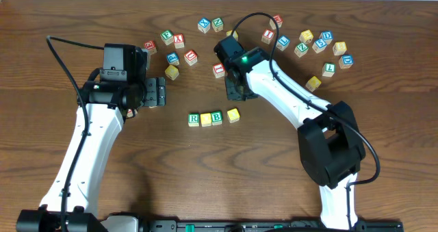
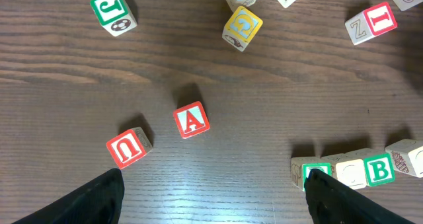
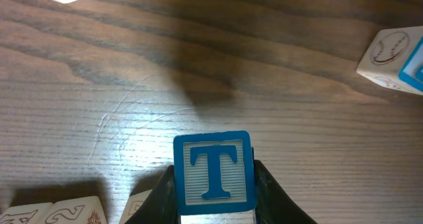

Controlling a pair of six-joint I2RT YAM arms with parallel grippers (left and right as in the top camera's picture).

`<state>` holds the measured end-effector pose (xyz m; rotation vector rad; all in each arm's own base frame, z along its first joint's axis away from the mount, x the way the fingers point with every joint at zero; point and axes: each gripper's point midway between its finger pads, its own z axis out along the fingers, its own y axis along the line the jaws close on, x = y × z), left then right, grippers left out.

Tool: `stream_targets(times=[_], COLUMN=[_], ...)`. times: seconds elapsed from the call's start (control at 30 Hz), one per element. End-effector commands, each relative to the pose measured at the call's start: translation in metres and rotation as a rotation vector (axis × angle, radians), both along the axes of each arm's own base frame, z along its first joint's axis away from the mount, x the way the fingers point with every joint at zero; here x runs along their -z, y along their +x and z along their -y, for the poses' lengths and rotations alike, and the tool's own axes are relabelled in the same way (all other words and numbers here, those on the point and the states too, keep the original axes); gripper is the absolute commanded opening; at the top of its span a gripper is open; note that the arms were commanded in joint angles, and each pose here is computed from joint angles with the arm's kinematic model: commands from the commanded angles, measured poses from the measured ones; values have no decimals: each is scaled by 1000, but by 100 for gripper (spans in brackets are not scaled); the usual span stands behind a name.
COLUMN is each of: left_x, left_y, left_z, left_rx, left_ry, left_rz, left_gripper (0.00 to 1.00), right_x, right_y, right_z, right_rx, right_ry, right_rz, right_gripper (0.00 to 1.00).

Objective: Spell out ROBOT
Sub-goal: 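Lift the blue T block and carry it left toward the row, then lower the blue T block onto the table right of the O block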

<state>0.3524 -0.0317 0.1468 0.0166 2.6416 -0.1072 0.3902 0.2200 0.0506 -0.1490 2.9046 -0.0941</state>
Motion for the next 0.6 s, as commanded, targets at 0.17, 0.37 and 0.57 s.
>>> stream_targets(times=[0.17, 0.37, 0.57], left_x=[1, 0, 0], left_y=[-3, -3, -3], left_z=[-3, -3, -3], left_rx=[-7, -7, -7], left_ry=[9, 9, 9], left_rz=[-2, -1, -1], left_gripper=[86, 86, 86], right_x=[-10, -5, -18], right_y=[7, 5, -7], right_z=[17, 18, 20], right_rx=[9, -7, -9], right_ry=[2, 72, 148], right_rz=[16, 31, 98], right_gripper=[9, 11, 20])
